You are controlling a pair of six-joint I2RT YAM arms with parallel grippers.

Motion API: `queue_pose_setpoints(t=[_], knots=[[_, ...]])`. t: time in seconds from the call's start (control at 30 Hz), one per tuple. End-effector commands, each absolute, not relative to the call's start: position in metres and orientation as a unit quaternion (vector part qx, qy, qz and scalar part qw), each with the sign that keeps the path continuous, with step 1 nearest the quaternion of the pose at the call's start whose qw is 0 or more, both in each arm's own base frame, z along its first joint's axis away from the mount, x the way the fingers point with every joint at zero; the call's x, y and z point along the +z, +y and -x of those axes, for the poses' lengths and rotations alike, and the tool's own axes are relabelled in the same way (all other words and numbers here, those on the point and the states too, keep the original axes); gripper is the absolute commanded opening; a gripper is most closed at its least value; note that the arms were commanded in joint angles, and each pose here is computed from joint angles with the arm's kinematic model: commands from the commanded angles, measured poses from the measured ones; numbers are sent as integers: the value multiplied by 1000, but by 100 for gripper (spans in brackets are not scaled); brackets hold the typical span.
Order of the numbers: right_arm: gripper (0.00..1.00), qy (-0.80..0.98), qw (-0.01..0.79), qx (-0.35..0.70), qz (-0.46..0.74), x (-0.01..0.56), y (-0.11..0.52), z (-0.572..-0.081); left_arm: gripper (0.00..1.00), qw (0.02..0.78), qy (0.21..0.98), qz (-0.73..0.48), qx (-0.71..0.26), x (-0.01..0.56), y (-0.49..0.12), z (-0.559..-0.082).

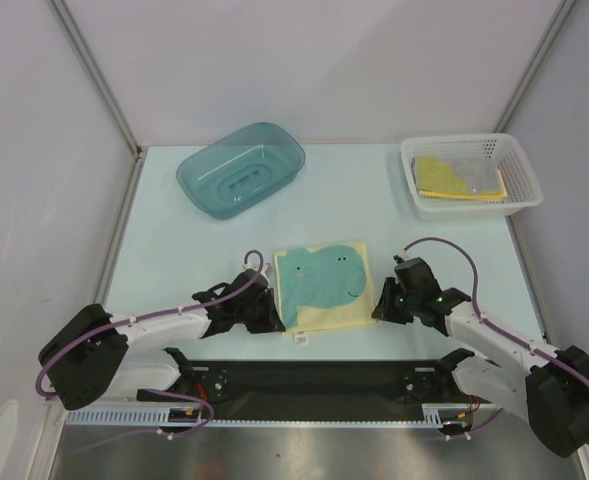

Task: Fold and stack the towels
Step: Fold the towel

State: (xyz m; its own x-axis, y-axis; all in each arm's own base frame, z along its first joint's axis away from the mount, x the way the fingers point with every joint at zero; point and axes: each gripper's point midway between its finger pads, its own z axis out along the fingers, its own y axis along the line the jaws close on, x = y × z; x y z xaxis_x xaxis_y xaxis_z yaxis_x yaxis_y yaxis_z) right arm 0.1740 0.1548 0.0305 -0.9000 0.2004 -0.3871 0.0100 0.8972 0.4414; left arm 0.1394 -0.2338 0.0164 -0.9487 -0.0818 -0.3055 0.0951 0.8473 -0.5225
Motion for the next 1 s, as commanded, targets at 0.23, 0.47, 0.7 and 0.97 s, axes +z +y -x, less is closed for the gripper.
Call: queue_pose_setpoints(t=[0.23,0.47,0.7,0.97], knots=[[27,947,247,200,-40,34,162,-195,0,174,944,1,-282,24,-234,-140],[14,951,247,184,-38,31,158,-194,0,175,945,5,-276,25,-232,-141],[0,940,274,202,-13,62,167,-206,0,189,941,1,-281,44,-239,-151],[0,938,304,166,-10,104,156,-218,0,219,932,-7,-290,98,-249,-164]])
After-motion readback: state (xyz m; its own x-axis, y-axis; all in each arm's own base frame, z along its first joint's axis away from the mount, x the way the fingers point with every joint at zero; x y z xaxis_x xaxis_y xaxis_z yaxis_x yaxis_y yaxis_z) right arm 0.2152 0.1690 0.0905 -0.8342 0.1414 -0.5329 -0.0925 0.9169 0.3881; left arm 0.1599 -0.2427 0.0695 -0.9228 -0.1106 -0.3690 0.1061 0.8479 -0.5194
